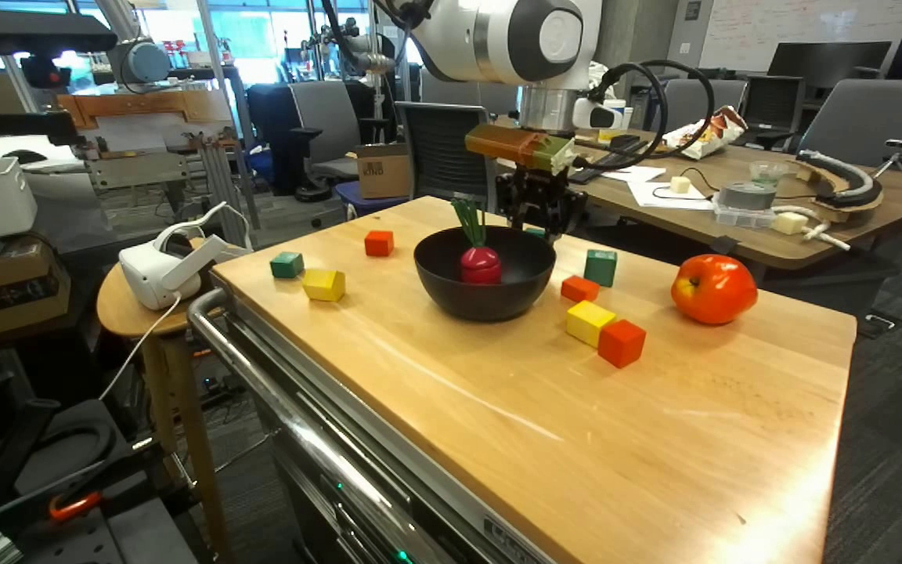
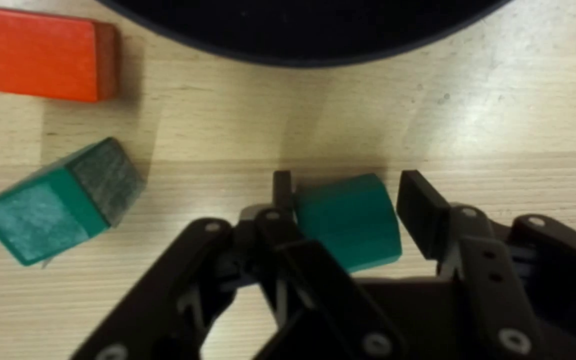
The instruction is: Put the objects that are near the edge away from you in the bowl except the apple which you must move to the left, then put the rest of the blocks one at a time in the bowl, then move the apple to the right
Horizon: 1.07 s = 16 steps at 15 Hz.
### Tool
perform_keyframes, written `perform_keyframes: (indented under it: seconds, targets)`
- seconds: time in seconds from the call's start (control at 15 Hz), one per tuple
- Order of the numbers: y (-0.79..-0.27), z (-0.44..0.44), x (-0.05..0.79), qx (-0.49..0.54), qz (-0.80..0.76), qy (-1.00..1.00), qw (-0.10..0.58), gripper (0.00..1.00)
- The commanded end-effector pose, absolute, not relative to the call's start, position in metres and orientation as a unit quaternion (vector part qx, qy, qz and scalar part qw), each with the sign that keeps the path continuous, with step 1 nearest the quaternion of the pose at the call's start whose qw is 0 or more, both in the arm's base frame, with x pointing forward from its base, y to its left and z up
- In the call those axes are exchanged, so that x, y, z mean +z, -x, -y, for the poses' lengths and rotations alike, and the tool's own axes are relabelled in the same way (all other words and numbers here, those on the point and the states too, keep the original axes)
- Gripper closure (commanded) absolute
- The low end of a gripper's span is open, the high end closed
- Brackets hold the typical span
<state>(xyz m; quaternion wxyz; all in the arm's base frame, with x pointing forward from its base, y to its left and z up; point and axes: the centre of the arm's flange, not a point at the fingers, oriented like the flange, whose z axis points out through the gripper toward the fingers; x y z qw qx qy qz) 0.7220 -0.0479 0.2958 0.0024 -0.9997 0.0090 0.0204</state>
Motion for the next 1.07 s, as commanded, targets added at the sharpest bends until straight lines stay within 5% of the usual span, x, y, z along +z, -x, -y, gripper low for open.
perform_keyframes:
  seconds: [0.0,0.13,0.67,1.0]
  targets:
    - [-0.729,0.044,0.304,0.020,0.005,1.000,0.007,0.73]
    - [-0.725,0.037,0.313,0.017,0.016,1.000,0.008,0.82]
    - [-0.646,0.022,0.436,0.077,0.027,0.996,-0.047,0.82]
    - [-0.593,0.052,0.460,0.098,-0.011,0.995,-0.016,0.82]
